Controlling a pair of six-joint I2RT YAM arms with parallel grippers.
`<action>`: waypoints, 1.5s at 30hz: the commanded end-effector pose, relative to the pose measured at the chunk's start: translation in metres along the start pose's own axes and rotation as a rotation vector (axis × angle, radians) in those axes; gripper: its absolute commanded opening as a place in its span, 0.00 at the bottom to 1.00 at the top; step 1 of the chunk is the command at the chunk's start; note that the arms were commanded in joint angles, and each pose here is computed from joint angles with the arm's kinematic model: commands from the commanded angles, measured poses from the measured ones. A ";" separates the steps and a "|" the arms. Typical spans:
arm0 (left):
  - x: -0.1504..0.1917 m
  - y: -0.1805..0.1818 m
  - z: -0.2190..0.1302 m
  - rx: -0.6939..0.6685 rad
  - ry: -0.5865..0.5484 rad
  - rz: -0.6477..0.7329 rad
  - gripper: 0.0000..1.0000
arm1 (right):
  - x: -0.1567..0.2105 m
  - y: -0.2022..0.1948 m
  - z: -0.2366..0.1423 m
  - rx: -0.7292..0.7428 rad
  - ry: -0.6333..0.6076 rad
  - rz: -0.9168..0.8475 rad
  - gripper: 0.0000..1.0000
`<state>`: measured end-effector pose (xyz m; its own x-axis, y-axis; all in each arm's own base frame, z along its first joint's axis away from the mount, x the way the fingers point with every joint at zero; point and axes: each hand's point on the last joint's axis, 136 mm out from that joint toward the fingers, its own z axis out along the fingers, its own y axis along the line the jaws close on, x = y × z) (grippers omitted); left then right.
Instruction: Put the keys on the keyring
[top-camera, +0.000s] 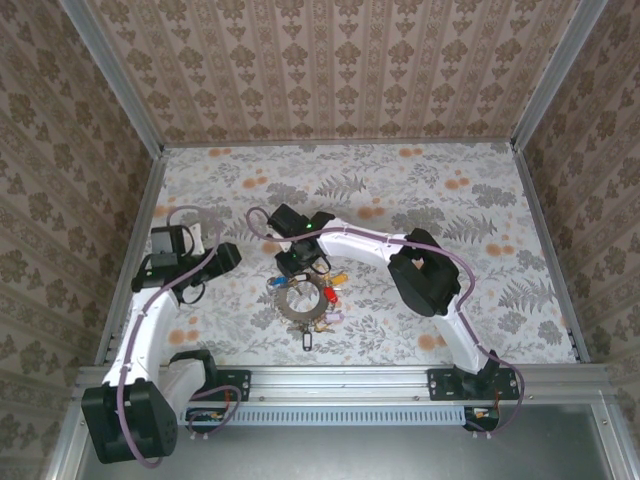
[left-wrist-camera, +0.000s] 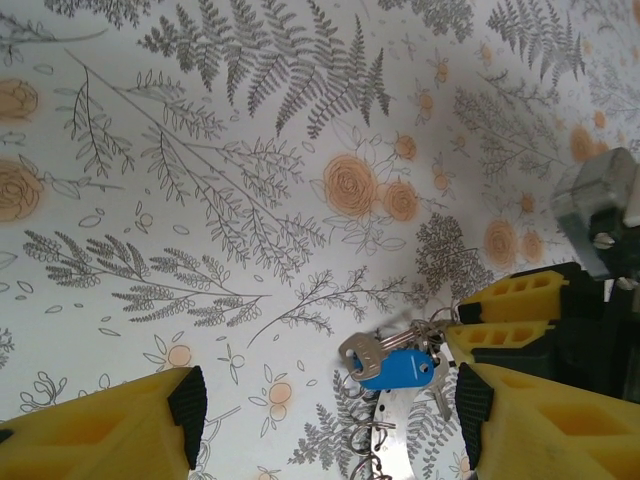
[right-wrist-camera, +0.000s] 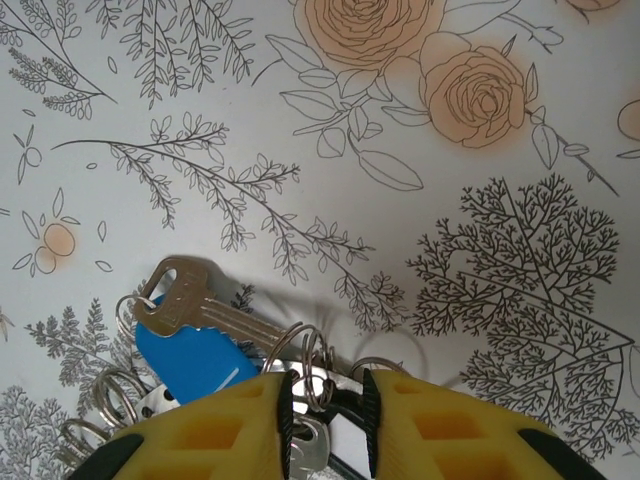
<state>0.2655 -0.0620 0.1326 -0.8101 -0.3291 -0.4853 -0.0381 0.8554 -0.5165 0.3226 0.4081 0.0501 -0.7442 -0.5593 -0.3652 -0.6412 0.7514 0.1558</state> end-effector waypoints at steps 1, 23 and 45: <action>-0.001 0.001 0.001 0.005 -0.014 -0.019 0.70 | 0.001 -0.004 -0.007 0.039 0.022 0.004 0.29; 0.004 -0.001 0.006 0.022 -0.003 -0.009 0.70 | -0.006 0.003 -0.002 -0.031 0.036 0.005 0.31; 0.006 0.001 0.007 0.013 0.004 -0.020 0.70 | 0.008 -0.002 0.022 0.014 0.088 -0.042 0.22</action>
<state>0.2660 -0.0630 0.1263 -0.8079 -0.3386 -0.4822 -0.0423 0.8496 -0.5257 0.3217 0.4137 0.0338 -0.7363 -0.6012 -0.3105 -0.6639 0.7305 0.1600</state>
